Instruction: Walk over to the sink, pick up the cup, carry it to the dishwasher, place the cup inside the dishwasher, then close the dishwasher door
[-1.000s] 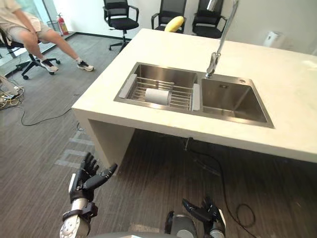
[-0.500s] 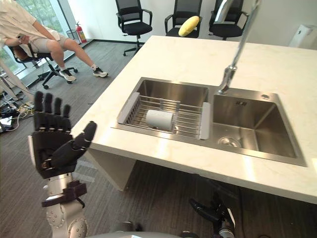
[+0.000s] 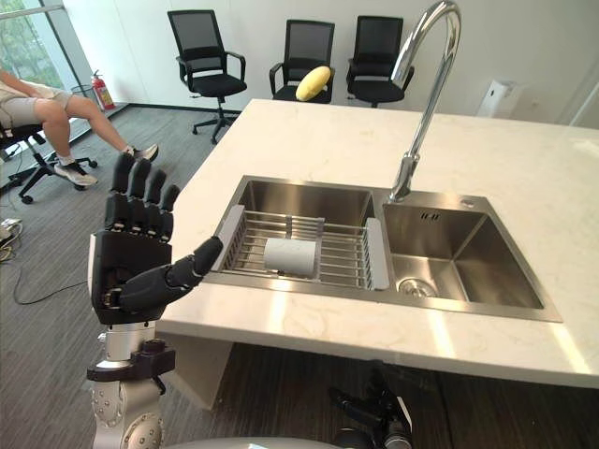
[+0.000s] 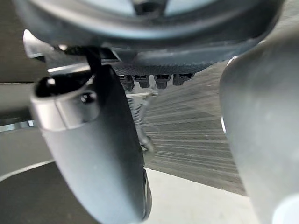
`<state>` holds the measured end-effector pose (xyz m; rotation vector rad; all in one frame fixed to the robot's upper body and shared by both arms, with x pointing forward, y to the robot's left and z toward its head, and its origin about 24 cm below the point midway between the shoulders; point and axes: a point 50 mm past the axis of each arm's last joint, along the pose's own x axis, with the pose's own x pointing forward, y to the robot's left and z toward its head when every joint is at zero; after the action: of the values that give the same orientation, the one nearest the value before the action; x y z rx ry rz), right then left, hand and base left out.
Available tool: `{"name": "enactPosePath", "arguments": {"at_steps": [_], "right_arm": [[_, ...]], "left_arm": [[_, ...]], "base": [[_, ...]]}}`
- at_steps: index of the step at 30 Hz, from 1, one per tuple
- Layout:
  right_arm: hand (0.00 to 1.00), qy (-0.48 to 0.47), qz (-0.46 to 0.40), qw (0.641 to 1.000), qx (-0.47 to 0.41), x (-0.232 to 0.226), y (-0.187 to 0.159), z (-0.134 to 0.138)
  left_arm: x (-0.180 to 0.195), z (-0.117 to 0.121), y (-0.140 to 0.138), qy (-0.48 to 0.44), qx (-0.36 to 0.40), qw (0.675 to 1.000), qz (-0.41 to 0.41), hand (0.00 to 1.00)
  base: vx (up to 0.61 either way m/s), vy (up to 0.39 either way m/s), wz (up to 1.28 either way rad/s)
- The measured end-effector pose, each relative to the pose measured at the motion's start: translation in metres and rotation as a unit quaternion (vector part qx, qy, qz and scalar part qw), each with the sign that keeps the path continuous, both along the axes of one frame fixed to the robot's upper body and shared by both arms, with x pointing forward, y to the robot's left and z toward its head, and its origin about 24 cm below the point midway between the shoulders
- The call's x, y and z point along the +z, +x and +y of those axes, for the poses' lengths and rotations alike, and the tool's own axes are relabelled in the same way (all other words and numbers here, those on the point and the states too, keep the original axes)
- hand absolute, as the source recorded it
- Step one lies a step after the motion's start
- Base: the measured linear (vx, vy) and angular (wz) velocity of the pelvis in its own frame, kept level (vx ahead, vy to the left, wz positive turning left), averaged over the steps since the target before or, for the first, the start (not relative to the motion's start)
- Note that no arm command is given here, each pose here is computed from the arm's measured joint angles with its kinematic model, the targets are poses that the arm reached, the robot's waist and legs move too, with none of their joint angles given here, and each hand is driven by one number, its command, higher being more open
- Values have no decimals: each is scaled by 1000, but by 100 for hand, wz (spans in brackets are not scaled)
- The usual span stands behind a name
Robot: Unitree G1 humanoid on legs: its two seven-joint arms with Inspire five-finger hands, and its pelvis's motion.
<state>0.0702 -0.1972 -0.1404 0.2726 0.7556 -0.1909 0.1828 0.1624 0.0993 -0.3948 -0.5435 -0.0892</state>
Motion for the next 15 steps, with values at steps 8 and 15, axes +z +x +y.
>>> {"name": "enactPosePath", "arguments": {"at_steps": [8,15], "right_arm": [[100,-7,6,1000,-5,1,-4,-10],[100,-9,41,999,-23,-5,-12,-17]], "left_arm": [[-31,-23,17,84,-19,992,91,100],[-33,-20,18,213,-14,972,98,100]], "base": [[244,-191,9],[39,6,-5]]}}
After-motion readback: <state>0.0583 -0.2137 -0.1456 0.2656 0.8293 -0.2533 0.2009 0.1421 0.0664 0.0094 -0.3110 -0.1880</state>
